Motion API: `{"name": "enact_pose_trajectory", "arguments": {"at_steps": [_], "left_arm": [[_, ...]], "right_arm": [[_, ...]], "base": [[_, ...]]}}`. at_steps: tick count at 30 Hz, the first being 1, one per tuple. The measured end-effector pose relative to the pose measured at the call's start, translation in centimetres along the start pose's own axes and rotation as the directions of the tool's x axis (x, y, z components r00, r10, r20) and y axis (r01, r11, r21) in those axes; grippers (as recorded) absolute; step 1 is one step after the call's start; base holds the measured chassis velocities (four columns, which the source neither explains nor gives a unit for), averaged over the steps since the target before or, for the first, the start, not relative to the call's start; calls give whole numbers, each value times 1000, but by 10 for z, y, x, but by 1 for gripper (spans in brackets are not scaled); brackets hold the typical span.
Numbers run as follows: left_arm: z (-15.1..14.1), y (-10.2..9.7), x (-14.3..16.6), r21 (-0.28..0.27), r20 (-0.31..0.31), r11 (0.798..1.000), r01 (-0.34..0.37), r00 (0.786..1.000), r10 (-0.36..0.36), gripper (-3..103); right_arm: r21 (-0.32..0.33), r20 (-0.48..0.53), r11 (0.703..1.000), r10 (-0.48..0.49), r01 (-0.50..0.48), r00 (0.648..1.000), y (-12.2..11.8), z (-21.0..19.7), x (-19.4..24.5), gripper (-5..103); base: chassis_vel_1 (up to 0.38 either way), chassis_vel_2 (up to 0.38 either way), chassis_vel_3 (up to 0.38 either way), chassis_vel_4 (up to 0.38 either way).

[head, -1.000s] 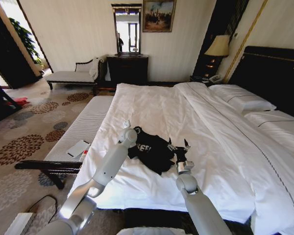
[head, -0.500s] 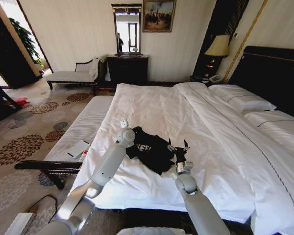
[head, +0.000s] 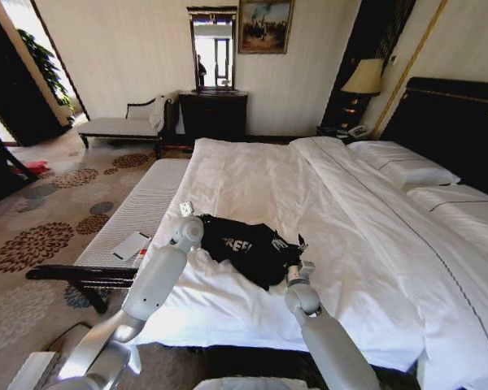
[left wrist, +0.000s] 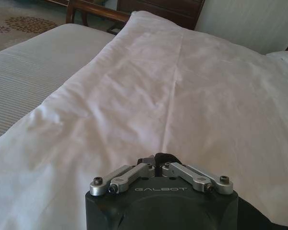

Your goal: Fold the clothes on the bed.

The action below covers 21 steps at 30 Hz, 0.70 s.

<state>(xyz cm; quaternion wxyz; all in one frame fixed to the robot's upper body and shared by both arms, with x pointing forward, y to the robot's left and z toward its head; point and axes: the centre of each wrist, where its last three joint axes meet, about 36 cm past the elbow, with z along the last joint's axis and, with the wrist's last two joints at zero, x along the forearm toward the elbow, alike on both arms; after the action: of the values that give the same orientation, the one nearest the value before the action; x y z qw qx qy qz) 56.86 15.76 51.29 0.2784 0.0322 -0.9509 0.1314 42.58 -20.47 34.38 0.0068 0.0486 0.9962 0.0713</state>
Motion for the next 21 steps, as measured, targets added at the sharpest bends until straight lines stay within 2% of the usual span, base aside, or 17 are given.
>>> {"name": "enact_pose_trajectory", "arguments": {"at_steps": [21], "left_arm": [[0, -1, 0, 0, -2, 1000, -2, 1000, 2, 1]], "right_arm": [[2, 2, 1000, 0, 0, 1000, 0, 0, 0, 100]], "base": [[0, 0, 0, 0]]}}
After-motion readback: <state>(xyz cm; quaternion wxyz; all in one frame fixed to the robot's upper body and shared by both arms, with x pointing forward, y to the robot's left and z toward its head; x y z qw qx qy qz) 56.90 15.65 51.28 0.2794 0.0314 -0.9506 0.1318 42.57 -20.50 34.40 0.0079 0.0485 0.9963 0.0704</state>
